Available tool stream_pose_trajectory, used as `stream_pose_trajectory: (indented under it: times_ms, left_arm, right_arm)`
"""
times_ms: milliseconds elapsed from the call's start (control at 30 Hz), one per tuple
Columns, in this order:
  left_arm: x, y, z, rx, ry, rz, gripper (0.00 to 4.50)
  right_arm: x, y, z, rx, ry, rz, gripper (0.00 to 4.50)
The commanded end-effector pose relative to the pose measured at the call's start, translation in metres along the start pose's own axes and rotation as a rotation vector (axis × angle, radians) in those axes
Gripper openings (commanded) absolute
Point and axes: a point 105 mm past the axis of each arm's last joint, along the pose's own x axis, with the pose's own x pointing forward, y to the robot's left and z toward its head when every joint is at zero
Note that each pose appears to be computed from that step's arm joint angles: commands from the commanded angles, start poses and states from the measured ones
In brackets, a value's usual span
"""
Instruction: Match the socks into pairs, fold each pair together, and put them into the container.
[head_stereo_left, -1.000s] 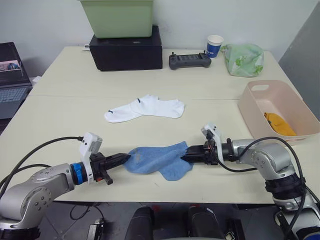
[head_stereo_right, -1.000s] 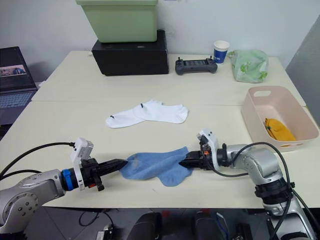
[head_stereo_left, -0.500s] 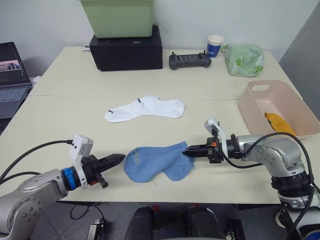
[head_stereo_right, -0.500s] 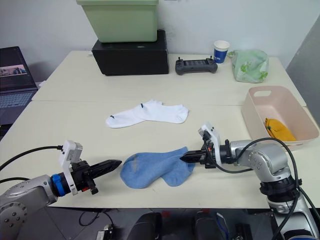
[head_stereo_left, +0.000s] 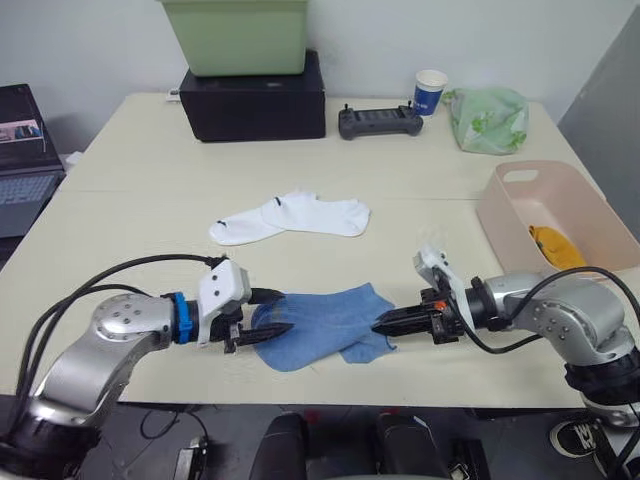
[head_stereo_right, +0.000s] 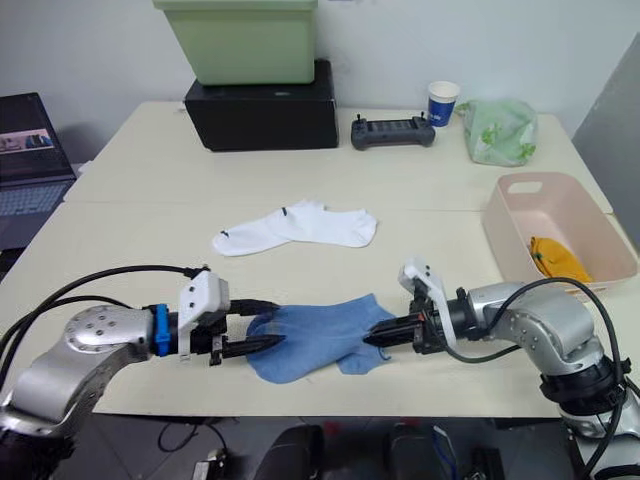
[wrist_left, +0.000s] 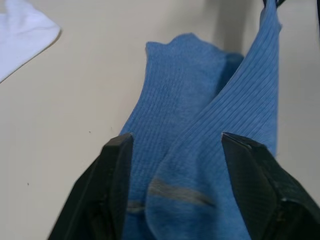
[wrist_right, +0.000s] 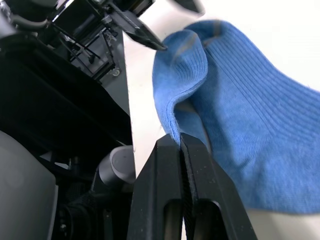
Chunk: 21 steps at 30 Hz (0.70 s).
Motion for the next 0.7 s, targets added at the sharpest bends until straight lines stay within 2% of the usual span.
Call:
stream_pose_trajectory:
  times_ms: [33, 233, 267, 300, 400, 533, 700]
  left_arm:
    - [0.004, 0.002, -0.001, 0.067, 0.010, -0.067, 2.85]
    - [0.002, -0.002, -0.010, 0.041, 0.062, -0.201, 2.85]
    - [0.002, -0.003, -0.010, 0.039, 0.067, -0.215, 2.48]
    - [0.002, -0.003, -0.012, 0.048, 0.085, -0.226, 2.37]
    - [0.002, 0.004, -0.017, 0.092, 0.122, -0.216, 1.45]
    - [0.003, 0.005, -0.012, 0.083, 0.090, -0.200, 0.06]
    - [-0.004, 0.006, -0.005, 0.042, 0.043, -0.151, 0.02]
  right_arm:
    - [0.000, 0.004, 0.003, -0.044, -0.001, 0.017, 0.00]
    - [0.001, 0.007, 0.002, -0.059, 0.005, 0.030, 0.00]
    - [0.002, 0.007, 0.002, -0.060, 0.004, 0.030, 0.00]
    - [0.002, 0.007, 0.002, -0.061, 0.005, 0.030, 0.00]
    - [0.003, 0.006, 0.002, -0.061, 0.001, 0.026, 0.00]
    - [0.003, 0.006, 0.002, -0.059, -0.003, 0.022, 0.00]
    - [0.001, 0.004, 0.004, -0.067, -0.011, 0.010, 0.00]
